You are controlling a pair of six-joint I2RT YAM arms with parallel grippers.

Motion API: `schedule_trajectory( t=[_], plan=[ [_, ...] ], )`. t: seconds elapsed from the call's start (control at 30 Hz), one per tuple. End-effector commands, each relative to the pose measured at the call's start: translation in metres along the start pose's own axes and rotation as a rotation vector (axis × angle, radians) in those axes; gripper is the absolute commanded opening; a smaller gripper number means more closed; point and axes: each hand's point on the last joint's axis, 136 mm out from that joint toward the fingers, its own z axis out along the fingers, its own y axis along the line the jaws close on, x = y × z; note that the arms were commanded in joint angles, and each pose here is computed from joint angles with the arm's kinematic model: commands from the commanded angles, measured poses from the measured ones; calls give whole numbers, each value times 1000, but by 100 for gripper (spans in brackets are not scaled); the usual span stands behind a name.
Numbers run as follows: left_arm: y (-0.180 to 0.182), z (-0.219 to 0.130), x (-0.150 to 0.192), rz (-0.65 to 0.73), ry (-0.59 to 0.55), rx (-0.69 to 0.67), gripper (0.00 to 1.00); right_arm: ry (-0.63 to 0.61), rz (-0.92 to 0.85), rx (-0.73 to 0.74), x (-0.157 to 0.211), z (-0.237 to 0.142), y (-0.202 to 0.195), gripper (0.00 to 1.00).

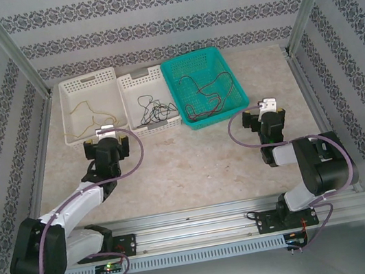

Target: Untangle the cables

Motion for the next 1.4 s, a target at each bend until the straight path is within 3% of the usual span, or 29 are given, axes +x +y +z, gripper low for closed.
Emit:
schedule_trajectory(
  t=[0.0,0.17,0.47,0.77,1.37],
  plan=[
    [1,9,14,37,-22,-13,100,-45,-3,4,-13,0,1,98],
    [22,27,20,-125,-38,-22,100,-45,-3,5,-13,0,1,98],
    [42,55,15,-246,-65,43,100,-47,-1,2,-13,0,1,98],
    [13,77,29,-176,-76,162,100,-46,0,2,-13,0,1,98],
    [22,75,29,-196,-101,104,100,-37,10,-13,-12,1,1,98]
  ],
)
